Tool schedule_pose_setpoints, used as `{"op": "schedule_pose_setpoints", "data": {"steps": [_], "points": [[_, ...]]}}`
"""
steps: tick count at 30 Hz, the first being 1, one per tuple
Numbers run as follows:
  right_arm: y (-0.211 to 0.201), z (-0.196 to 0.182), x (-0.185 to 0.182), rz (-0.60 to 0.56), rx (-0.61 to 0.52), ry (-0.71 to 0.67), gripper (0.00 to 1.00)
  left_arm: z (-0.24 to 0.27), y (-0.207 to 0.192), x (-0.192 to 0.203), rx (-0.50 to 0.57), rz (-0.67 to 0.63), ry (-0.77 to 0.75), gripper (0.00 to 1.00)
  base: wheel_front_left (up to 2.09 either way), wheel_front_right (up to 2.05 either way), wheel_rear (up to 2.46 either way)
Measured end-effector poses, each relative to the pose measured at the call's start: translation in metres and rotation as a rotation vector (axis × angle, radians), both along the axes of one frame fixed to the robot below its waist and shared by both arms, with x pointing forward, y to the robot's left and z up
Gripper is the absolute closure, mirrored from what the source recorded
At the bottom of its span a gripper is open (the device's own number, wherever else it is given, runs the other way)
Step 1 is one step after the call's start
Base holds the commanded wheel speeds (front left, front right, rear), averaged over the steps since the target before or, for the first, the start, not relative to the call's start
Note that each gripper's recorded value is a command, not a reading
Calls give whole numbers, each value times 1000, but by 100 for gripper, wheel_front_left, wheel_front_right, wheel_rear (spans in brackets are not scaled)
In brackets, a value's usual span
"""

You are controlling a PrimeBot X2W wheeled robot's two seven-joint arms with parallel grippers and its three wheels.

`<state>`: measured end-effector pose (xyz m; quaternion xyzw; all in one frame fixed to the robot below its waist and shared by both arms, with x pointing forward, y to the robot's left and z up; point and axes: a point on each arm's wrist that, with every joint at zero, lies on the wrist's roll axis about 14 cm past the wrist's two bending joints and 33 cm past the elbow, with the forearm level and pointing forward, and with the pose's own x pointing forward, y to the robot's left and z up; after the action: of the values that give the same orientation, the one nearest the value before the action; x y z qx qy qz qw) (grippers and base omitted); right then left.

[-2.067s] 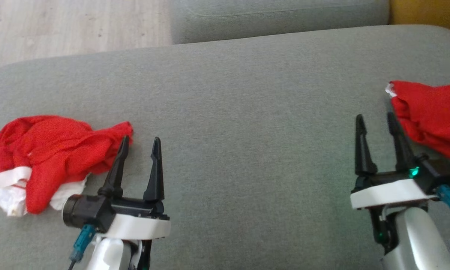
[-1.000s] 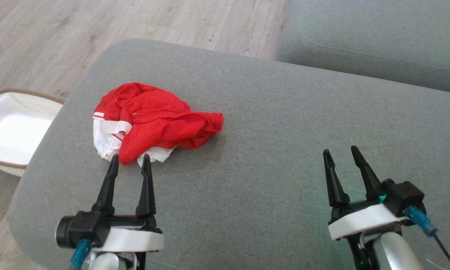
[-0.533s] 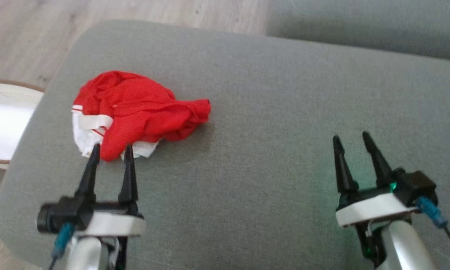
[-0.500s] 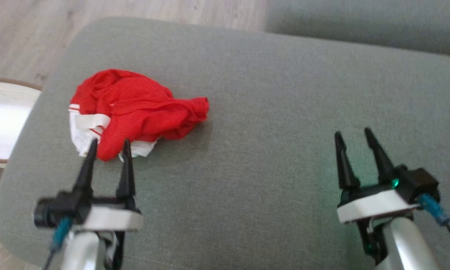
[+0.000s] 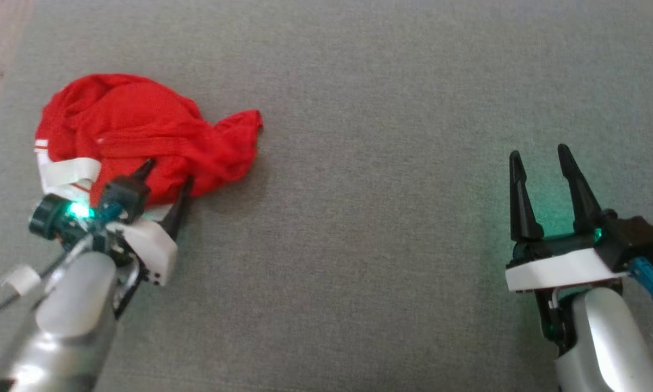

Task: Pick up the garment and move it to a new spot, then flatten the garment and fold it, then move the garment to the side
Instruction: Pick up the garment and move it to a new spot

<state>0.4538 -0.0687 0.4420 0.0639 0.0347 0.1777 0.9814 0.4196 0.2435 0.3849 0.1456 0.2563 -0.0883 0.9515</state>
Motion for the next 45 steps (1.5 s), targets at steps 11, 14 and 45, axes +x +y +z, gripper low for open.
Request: {"op": "schedule_pose_setpoints", "data": {"steps": [11, 14, 45], "points": [[-22, -8, 8, -58, -14, 9, 0, -14, 9, 28, 12, -60, 71, 100, 0, 0, 0], [-26, -2, 6, -71, -8, -2, 0, 3, 9, 38, 2, -79, -27, 100, 0, 0, 0], [-96, 81, -38, -267, 96, -168, 0, 192, -199, 33, -115, -669, -577, 100, 0, 0, 0]]}}
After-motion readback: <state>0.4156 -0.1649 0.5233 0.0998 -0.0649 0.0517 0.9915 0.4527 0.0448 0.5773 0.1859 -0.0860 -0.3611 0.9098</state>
